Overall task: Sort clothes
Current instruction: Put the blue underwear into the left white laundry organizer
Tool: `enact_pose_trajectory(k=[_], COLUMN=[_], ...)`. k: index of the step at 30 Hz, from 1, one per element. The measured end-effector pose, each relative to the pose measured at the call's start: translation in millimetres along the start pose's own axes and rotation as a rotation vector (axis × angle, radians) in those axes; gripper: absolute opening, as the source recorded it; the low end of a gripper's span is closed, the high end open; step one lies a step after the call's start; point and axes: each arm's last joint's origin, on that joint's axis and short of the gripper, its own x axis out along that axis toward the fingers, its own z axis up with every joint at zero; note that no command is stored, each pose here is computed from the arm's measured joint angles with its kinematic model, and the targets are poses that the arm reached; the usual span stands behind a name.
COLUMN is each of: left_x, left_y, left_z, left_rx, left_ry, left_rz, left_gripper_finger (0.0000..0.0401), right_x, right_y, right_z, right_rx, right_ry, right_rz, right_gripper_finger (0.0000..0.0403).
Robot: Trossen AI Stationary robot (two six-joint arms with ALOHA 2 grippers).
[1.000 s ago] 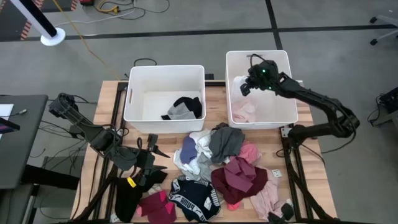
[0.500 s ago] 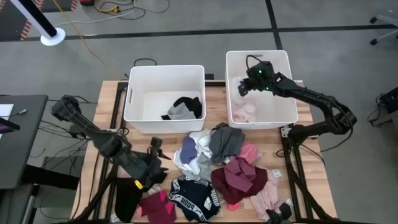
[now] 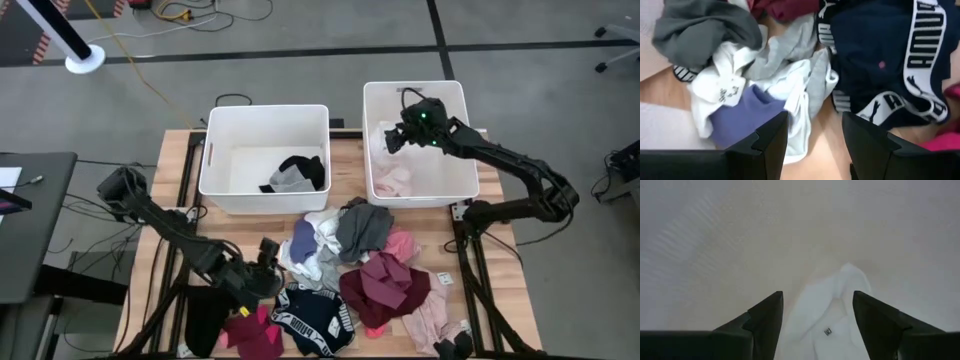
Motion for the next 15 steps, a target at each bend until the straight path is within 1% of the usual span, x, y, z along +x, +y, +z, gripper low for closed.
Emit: enact_pose_trajectory(k=[2,7,10,12,15], left_x=[5,14,18,18,24], left_y=[-4,-14,-16,-17,-15], left_z=[2,11,16,19,22], left_rx=[0.006,0.016,0.012,0.002,-0.017], left_ry=[-0.014,-0.093,-0.144,-0.170,-0.190], left_rz=[-0.044,-0.215,-0.296,-0.322,-0.317], left_gripper_finger=[0.0182,0.0181,0.0176,0.0173,0.0172], right_x=[-9,-35,-51,-60,-73], right_y=[3,12,18,23,29], right_z=[3,10,13,14,13], right_rx=[-0.006,-0.022,-0.034,-0.033,-0.036], right_ry=[-0.033,-0.126,-0.175,-0.204,-0.234], right_rz=[0.012,0.052,0.082,0.106,0.143], right_gripper_finger=[0.0255,0.0255,0.0255,0.0255,0.0255])
